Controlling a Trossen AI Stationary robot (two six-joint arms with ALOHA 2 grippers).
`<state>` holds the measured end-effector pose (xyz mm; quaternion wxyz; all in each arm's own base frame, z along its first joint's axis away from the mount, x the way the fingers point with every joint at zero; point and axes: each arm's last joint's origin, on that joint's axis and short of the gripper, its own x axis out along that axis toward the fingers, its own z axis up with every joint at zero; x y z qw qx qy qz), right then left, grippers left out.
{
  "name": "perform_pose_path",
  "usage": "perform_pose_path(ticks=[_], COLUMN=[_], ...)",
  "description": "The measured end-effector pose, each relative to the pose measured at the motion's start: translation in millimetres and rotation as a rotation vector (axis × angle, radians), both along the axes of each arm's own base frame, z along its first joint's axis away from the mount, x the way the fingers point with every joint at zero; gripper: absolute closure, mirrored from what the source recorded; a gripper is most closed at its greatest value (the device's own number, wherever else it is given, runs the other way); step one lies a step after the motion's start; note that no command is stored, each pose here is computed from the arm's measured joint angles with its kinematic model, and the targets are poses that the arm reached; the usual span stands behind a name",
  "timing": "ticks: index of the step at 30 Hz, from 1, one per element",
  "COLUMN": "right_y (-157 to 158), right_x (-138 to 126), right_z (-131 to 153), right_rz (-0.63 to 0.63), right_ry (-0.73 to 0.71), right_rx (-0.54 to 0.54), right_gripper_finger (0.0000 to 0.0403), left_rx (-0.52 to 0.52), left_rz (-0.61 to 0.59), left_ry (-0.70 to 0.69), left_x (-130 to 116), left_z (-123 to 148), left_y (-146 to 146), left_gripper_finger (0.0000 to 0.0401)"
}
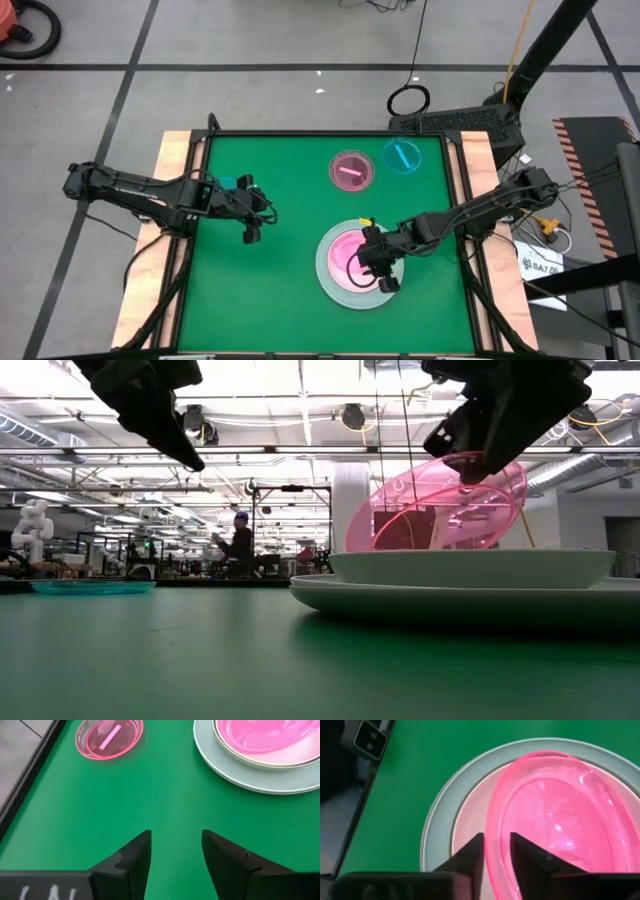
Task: Stack plastic plates
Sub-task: Stack the left pink plate on top of the white plate, then stack the left blue plate on top of the pink plate
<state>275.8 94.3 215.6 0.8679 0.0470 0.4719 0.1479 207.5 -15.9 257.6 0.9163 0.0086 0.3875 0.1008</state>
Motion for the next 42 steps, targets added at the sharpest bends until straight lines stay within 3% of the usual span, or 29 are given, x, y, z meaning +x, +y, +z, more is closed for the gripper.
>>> perform_pose_path(ticks=[7,13,16,21,27,35,42], right_y=[-4.0,-14.7,-22.2,-40.6,-75.9,-119.9,-143.5], right_x=[1.6,0.8,-1.2,-1.2,-11.3,-27.7,-41.2], right_z=[0.3,0.4,1.9,7.6,10.8,43.2,73.1], right_rz=[-0.038,-0.064,-0.046,-0.02,-0.028,-0.048,-0.033], right_ry=[0.006,0.048,0.051,-0.039,-0.116,-0.366,-0.592], right_rx=[0.019,0.049,0.015,-0.153,-0.243,-0.376,-0.382], right_gripper_finger=[0.0218,0.0185,0.0184,0.0194,0.0205,0.0206,0.0206], left_rx=[-0.071,-0.135,-0.176,-0.242,-0.229,-0.174,-0.172], left_rz=[0.09,0.192,0.27,0.462,0.623,0.683,0.664], left_ry=[0.054,0.122,0.158,0.222,0.396,0.58,0.606], left_x=[-5.7,-13.1,-17.6,-21.6,-20.5,-2.8,6.4], left_z=[-4.9,-10.2,-12.9,-20.6,-40.0,-73.0,-87.6], left_y=[0.7,1.7,3.1,11.8,23.3,47.2,69.4], left_gripper_finger=[0.0219,0.0219,0.0219,0.0219,0.0219,0.0219,0.0219])
